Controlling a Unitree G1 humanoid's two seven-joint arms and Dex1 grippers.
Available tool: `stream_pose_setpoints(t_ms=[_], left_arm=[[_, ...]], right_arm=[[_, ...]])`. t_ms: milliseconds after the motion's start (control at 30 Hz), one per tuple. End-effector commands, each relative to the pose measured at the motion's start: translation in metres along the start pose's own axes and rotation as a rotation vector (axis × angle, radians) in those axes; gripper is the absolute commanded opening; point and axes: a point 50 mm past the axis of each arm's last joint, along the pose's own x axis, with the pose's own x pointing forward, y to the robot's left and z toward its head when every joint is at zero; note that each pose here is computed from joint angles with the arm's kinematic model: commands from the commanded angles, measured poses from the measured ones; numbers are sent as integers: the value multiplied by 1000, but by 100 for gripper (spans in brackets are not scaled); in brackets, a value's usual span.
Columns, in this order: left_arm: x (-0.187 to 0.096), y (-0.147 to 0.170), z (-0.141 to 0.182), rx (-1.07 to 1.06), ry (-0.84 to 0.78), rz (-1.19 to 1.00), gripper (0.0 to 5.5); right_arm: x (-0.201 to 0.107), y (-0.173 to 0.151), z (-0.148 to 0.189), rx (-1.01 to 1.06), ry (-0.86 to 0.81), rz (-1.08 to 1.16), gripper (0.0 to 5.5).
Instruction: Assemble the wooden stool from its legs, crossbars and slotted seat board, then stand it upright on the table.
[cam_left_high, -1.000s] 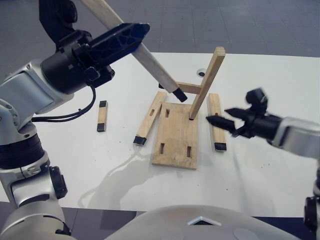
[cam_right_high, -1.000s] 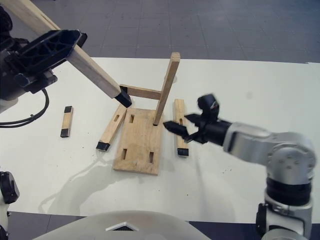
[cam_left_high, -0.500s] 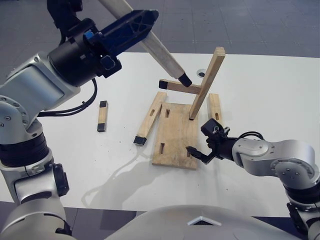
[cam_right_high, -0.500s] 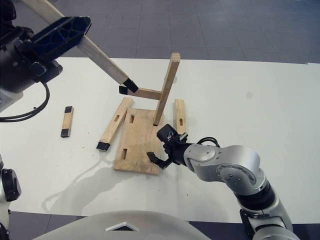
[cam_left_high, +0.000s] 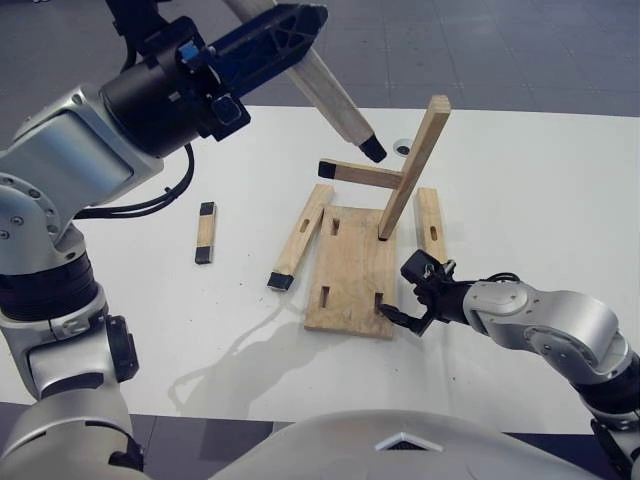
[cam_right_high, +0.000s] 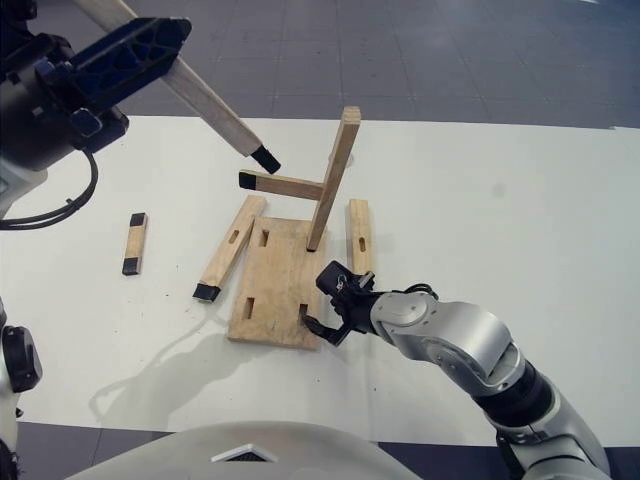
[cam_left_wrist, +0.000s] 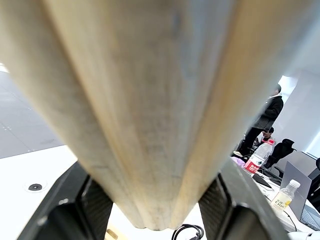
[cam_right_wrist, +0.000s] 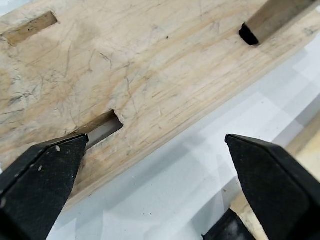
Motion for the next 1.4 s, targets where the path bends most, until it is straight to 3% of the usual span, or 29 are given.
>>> stream_pose_setpoints(t_ms=[33,367,567,833,1067,1400], left_arm=[[-2,-4,2,31,28,-2,205],[-28,4,-4,92,102,76,205],[-41,4,-57,63,249,-21,205],[-34,46,-98,172,163,40,205],[-25,59,-130,172,222,10,205],[-28,70,-177,178,253,156,205]], right_arm=[[1,-12,-20,-21,119,-50,504],[-36,-47,-42,-97,229,-60,504],[-37,-62,-36,-154,208,-64,504],[-46,-90,-26,-241,206,-51,504],[-43,-88,-16,-259,161,-41,504],[-39,-90,-3,-284,125,-39,504]])
